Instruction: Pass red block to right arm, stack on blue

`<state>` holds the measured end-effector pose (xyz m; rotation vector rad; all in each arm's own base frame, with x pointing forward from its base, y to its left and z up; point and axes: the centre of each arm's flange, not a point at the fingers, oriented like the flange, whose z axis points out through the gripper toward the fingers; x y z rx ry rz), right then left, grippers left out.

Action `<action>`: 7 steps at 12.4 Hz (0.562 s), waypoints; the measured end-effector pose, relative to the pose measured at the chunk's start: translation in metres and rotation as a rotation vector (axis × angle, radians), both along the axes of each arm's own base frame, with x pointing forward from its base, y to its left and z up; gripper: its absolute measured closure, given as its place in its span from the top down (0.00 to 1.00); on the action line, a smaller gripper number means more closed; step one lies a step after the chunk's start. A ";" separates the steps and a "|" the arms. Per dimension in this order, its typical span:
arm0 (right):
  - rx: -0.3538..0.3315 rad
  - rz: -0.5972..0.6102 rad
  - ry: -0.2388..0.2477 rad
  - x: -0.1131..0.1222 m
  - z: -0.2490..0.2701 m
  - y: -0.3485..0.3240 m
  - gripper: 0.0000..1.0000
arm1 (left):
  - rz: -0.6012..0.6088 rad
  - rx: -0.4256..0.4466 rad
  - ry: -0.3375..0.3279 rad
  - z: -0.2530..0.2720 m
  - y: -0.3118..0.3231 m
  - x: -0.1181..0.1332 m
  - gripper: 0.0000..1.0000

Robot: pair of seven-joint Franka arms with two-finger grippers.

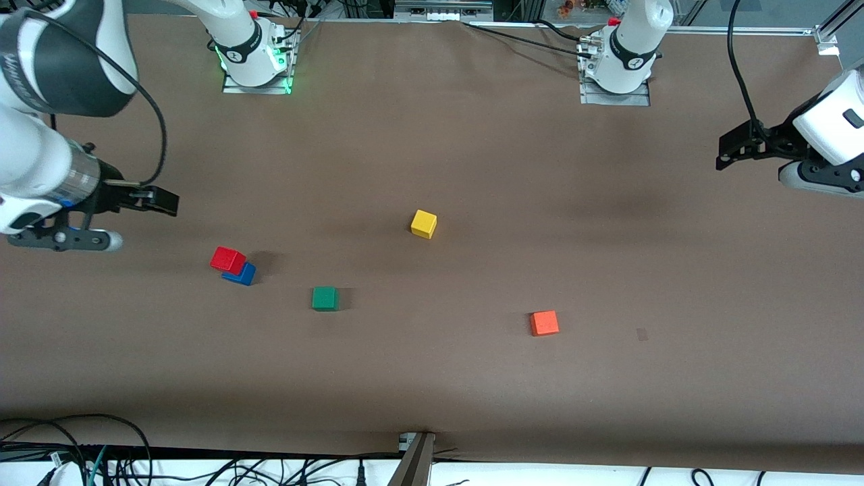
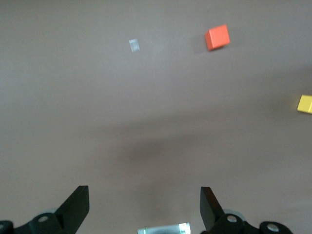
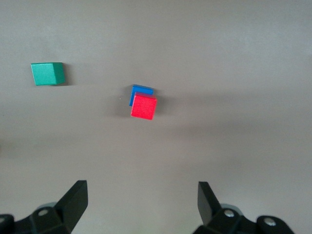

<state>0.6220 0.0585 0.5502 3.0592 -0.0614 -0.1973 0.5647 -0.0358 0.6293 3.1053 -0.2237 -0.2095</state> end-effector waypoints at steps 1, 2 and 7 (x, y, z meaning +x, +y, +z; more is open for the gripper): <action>0.006 0.009 0.002 0.000 0.005 -0.010 1.00 | 0.006 0.000 0.021 0.003 0.003 -0.006 1.00; 0.019 0.022 0.008 -0.002 0.010 -0.018 1.00 | 0.012 0.000 0.027 0.005 0.007 -0.009 1.00; 0.097 0.049 -0.041 -0.037 0.065 -0.030 1.00 | 0.019 0.000 0.025 0.006 0.010 -0.009 1.00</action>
